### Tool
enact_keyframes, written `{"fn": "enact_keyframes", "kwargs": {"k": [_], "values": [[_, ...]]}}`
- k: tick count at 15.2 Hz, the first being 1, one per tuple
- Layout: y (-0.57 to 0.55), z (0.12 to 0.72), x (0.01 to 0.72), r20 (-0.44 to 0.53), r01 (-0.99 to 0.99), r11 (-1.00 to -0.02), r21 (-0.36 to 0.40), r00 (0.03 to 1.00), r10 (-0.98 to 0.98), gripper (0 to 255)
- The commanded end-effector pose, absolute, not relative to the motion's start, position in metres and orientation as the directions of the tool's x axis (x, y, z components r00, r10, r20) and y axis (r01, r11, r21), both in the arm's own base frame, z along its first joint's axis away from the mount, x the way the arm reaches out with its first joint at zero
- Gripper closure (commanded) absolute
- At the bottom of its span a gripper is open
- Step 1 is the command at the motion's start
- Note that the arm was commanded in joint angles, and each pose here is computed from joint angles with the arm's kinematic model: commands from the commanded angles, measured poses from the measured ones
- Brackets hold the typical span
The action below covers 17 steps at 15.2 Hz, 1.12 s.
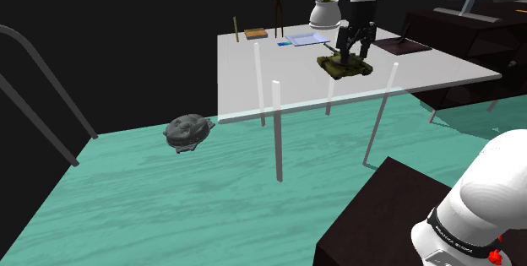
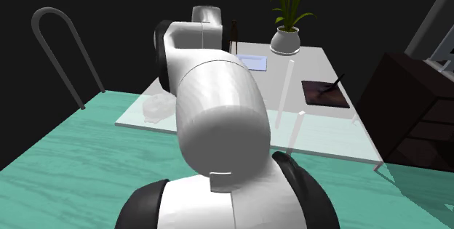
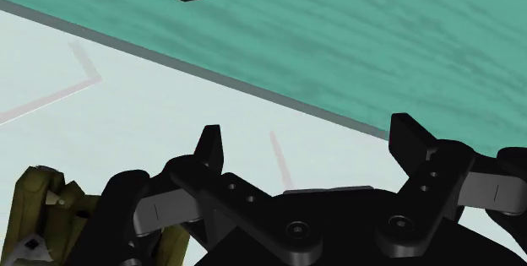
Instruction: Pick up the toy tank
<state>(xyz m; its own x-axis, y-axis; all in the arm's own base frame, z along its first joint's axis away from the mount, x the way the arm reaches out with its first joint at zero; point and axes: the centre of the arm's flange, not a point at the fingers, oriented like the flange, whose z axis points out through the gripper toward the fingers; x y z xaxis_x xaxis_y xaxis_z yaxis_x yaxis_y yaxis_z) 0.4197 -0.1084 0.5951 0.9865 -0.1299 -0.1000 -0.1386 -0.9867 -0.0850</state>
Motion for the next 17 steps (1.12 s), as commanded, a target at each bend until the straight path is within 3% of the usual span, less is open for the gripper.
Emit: {"fn": "enact_keyframes", "kwargs": {"k": [1, 17], "values": [[-0.132, 0.594, 0.438, -0.113, -0.166, -0.983, -0.081, 0.981, -0.156, 0], [-0.308, 0.583, 0.546, -0.206, -0.357, -0.933, -0.045, 0.917, -0.341, 0]]}}
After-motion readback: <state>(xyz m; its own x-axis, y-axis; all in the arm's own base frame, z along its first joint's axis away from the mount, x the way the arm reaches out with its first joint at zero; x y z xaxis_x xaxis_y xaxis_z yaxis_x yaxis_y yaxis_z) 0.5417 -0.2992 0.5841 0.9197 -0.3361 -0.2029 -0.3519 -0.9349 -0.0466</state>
